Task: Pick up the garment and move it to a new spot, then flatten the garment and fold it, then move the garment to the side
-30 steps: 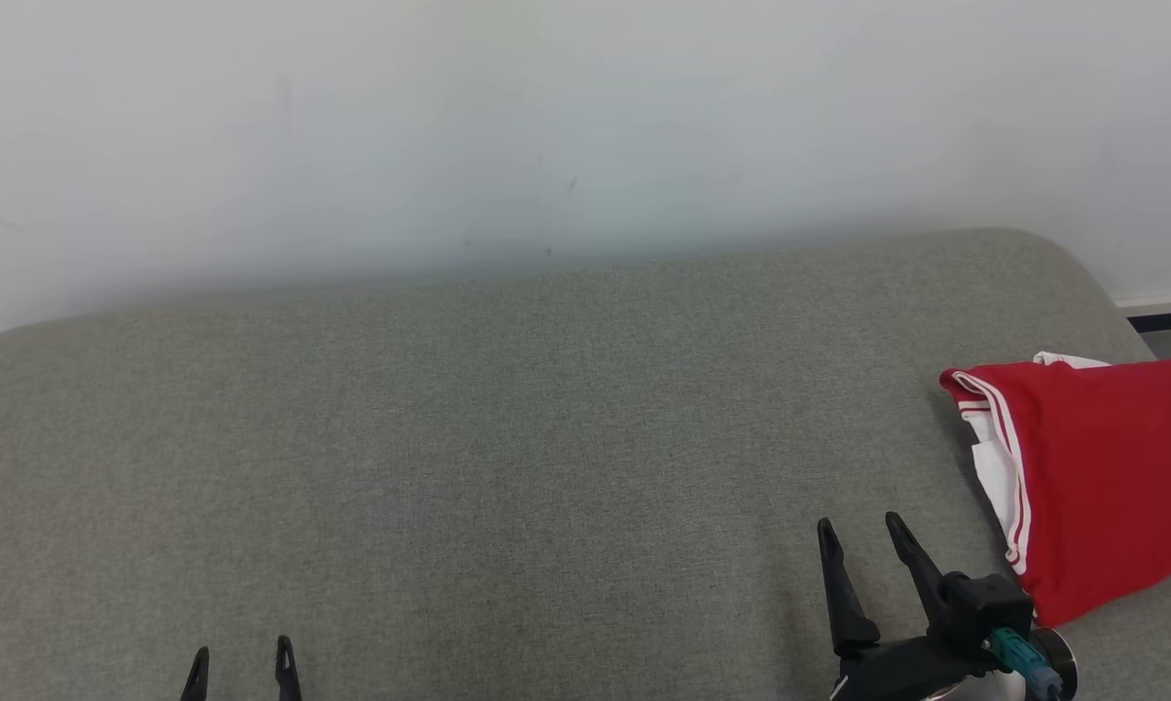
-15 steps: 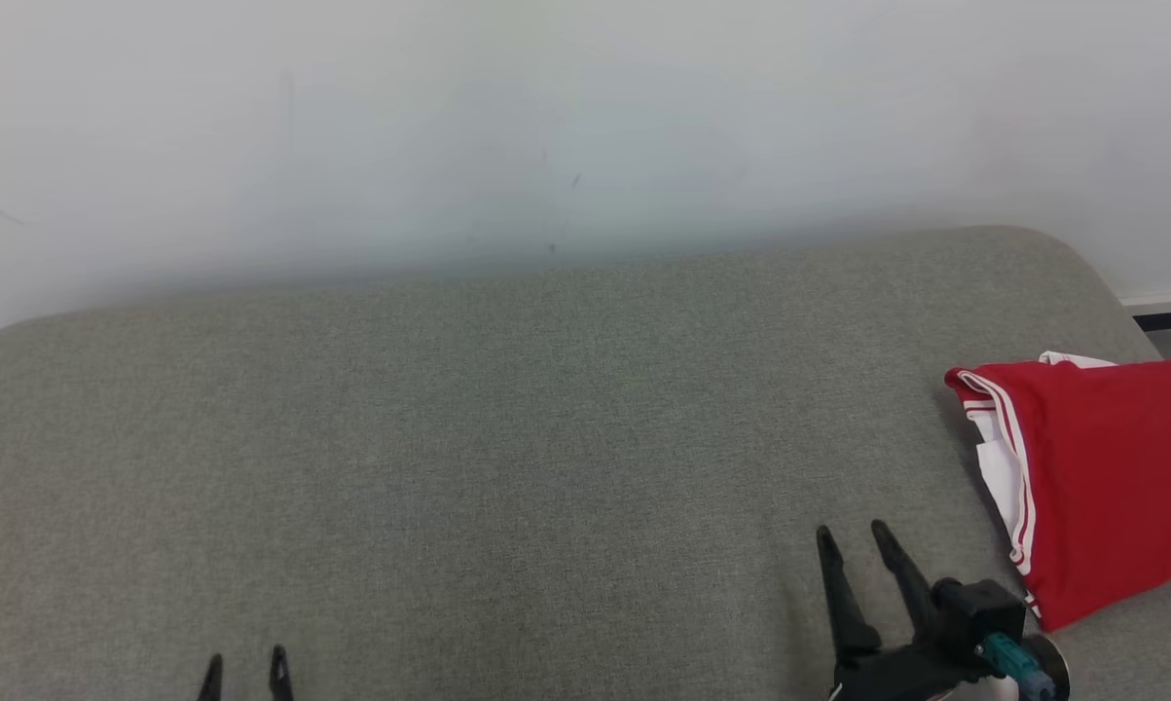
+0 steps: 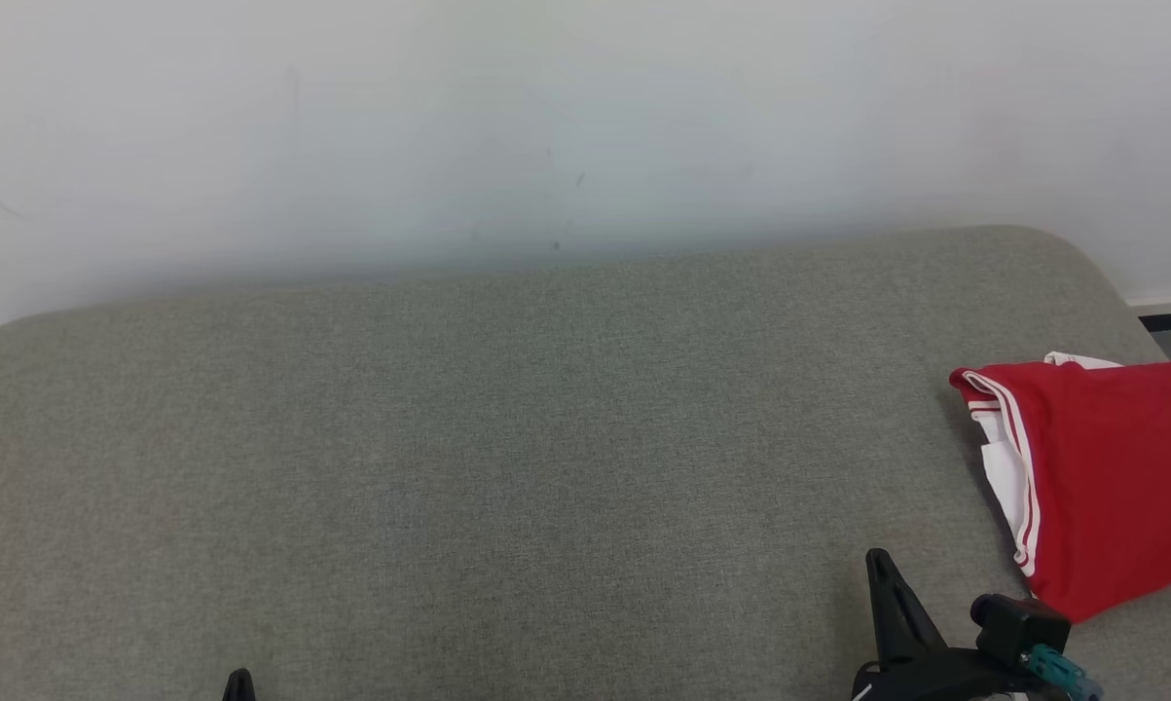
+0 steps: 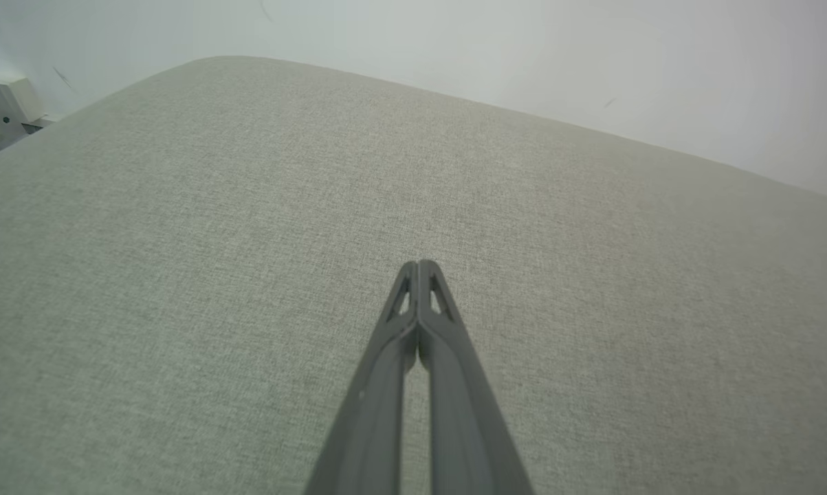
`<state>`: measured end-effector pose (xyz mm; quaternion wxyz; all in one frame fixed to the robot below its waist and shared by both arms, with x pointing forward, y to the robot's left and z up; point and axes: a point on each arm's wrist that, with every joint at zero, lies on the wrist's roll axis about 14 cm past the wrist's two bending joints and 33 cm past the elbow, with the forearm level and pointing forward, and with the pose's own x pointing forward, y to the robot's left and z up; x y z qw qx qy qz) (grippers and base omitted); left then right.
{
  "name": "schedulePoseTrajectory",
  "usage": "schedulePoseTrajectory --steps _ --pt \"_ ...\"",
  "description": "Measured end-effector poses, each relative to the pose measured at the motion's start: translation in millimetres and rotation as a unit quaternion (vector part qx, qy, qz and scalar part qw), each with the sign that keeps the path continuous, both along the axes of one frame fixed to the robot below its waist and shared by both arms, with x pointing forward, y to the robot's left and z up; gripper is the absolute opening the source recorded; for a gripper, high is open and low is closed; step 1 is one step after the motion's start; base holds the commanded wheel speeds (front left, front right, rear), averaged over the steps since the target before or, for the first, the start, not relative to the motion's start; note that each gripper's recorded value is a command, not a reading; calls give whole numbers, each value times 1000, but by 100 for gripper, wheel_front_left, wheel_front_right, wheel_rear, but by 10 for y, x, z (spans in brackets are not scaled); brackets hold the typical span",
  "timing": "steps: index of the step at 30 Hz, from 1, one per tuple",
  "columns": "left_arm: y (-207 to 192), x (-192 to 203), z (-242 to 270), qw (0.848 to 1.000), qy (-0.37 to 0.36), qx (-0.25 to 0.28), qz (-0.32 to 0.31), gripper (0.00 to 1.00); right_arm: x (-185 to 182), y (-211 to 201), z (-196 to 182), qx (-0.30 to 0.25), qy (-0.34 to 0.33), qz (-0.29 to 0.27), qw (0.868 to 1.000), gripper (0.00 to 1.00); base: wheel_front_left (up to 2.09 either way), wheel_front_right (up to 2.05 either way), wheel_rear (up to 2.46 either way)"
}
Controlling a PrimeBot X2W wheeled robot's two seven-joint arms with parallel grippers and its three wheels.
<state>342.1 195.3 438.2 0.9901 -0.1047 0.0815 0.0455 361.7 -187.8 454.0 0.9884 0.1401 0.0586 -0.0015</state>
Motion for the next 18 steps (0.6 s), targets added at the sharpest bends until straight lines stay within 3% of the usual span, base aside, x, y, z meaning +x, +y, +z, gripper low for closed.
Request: schedulePoseTrajectory --steps 18 --pt "23 112 86 987 -8 -160 33 0 59 -91 100 149 -5 -40 988 0 0 0 0"
